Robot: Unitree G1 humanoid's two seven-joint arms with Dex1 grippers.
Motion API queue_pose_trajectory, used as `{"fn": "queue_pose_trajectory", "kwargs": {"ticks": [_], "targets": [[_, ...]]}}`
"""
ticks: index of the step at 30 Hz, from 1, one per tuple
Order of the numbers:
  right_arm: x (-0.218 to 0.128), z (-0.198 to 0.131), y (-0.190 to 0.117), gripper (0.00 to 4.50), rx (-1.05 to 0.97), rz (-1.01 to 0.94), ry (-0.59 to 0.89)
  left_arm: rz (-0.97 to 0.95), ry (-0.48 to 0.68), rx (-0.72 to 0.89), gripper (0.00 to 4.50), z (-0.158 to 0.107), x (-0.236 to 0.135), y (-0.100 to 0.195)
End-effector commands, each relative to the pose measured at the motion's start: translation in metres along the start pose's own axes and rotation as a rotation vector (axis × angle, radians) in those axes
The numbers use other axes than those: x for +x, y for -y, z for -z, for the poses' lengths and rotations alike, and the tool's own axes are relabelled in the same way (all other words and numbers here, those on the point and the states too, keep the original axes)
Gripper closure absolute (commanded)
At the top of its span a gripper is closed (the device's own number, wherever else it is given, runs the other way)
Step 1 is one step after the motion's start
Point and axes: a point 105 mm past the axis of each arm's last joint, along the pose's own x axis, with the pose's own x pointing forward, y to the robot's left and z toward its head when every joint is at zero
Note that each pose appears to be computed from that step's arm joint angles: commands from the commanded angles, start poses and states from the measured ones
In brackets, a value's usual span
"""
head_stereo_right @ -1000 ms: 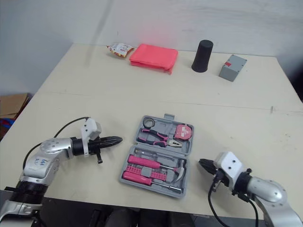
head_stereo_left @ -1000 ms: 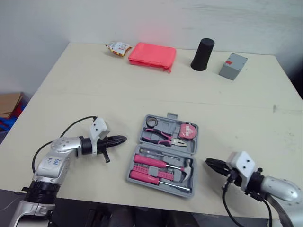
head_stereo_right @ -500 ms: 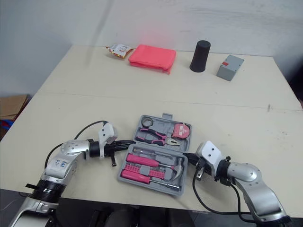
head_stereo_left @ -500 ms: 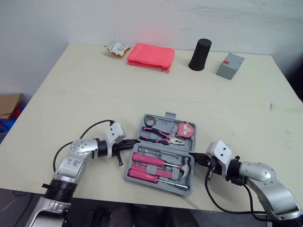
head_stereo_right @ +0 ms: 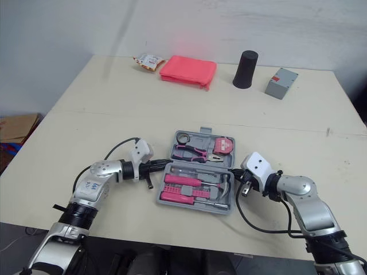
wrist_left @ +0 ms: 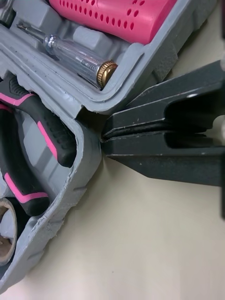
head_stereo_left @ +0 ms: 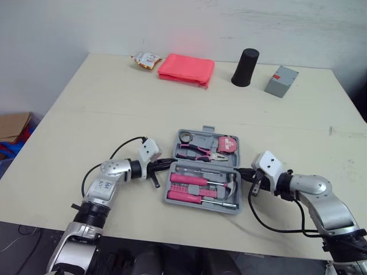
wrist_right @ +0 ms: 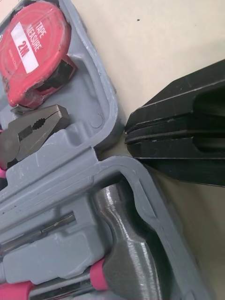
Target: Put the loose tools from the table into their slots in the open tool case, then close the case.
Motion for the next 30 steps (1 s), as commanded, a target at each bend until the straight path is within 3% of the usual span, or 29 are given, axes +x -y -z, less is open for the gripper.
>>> {"fn": "queue_pose_trajectory", "kwargs": {"ticks": [1,4,6,9,11,15,16,21,24,30], "targets": [[-0.008,-0.003,0.01,4.4,-0.023,0.06,0.009,-0.032,-0.03,0.005,4.5,0.011,-0.005,-0.006],[-0.029,0.001,0.027,4.4,0.032,0.153,0.003,-0.09,-0.012,0.024,4.5,0.008,-0.026,-0.017],[-0.047,0.005,0.032,4.5,0.117,0.18,-0.001,-0.145,0.011,0.024,3.98,0.002,-0.044,-0.027],[-0.062,0.0,0.035,3.51,0.254,0.214,0.036,-0.159,0.077,-0.001,2.83,-0.016,-0.061,-0.033],[-0.07,-0.011,0.043,2.55,0.353,0.252,0.063,-0.208,-0.036,-0.239,1.92,-0.012,-0.066,-0.042],[-0.072,-0.024,0.05,0.47,0.715,0.259,-0.028,-0.088,-0.029,-0.383,0.02,-0.057,-0.054,-0.031],[-0.071,-0.029,0.049,0.04,0.764,0.236,-0.052,-0.086,-0.036,-0.413,0.0,-0.064,-0.051,-0.03],[-0.049,-0.063,0.054,0.04,0.794,0.178,-0.057,-0.124,-0.18,-0.444,0.0,-0.079,-0.023,-0.026],[-0.035,-0.057,0.055,0.04,0.782,0.217,-0.155,-0.183,-0.225,-0.387,0.0,-0.081,-0.006,-0.028],[-0.018,-0.058,0.055,0.04,0.784,0.258,-0.206,-0.256,-0.281,-0.266,0.0,-0.08,0.005,-0.031]]}}
